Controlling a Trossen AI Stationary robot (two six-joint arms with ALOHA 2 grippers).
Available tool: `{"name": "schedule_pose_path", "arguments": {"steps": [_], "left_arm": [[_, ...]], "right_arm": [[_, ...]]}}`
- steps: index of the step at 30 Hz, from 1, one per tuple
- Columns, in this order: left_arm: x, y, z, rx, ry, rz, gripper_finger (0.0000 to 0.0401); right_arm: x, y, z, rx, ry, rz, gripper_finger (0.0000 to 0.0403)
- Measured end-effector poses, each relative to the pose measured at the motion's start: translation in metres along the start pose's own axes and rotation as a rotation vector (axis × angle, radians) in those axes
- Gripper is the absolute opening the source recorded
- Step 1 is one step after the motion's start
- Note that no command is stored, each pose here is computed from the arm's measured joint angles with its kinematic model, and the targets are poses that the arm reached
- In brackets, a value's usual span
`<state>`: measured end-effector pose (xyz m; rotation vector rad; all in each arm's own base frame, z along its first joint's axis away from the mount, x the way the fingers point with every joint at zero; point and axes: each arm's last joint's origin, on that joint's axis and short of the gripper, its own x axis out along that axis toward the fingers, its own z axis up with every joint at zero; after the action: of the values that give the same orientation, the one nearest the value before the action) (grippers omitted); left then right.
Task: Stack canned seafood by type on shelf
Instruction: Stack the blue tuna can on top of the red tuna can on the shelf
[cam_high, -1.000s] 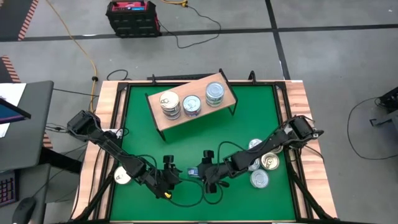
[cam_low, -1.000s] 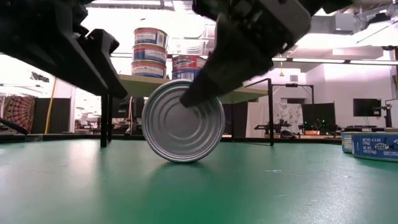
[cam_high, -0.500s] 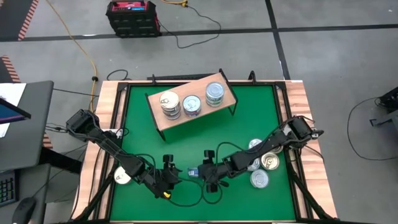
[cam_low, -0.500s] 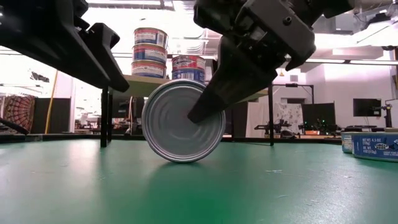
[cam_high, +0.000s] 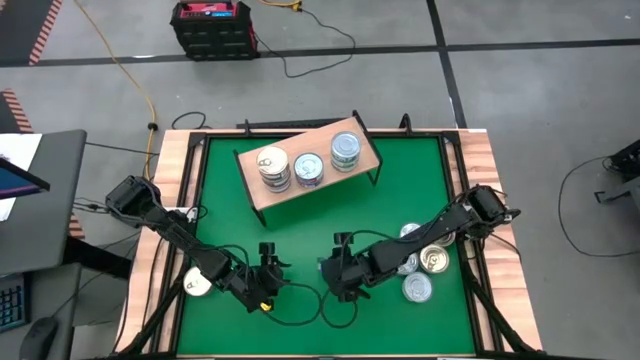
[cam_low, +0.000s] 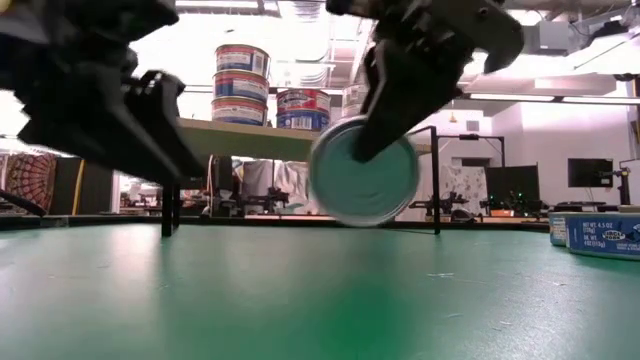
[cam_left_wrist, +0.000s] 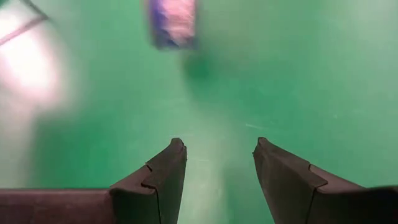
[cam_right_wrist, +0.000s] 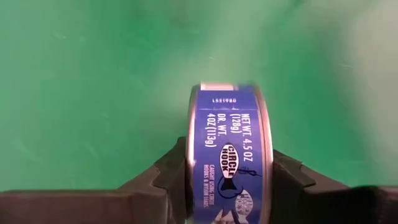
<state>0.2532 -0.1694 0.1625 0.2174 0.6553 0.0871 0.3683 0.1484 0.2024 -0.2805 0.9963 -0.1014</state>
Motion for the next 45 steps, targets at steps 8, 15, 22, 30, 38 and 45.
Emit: {"name": "schedule_pose_path", "arguments": {"steps": [8, 15, 22, 30, 38, 45], "left_arm": [[-0.001, -0.009, -0.013, -0.010, -0.135, -0.224, 0.0180], [-0.012, -0.023, -0.009, 0.091, -0.249, -0.355, 0.0180], [-0.016, -0.027, -0.006, 0.088, -0.295, -0.376, 0.0180], [-0.016, -0.027, -0.006, 0.071, -0.284, -0.375, 0.0180], [-0.016, -0.027, -0.007, 0.053, -0.276, -0.377, 0.0180], [-0.015, -0.025, -0.009, 0.089, -0.257, -0.341, 0.0180]], "right_arm": [[-0.024, -0.019, 0.012, -0.052, 0.121, -0.112, 0.0163], [-0.042, -0.036, 0.033, -0.093, 0.063, -0.261, 0.0185], [-0.062, -0.059, 0.063, -0.256, -0.033, -0.602, 0.0167], [-0.060, -0.098, 0.087, -0.387, -0.006, -0.818, 0.0198], [-0.044, -0.151, 0.084, -0.329, 0.078, -0.855, 0.0168], [-0.036, -0.172, 0.082, -0.310, 0.059, -0.768, 0.0200]]}}
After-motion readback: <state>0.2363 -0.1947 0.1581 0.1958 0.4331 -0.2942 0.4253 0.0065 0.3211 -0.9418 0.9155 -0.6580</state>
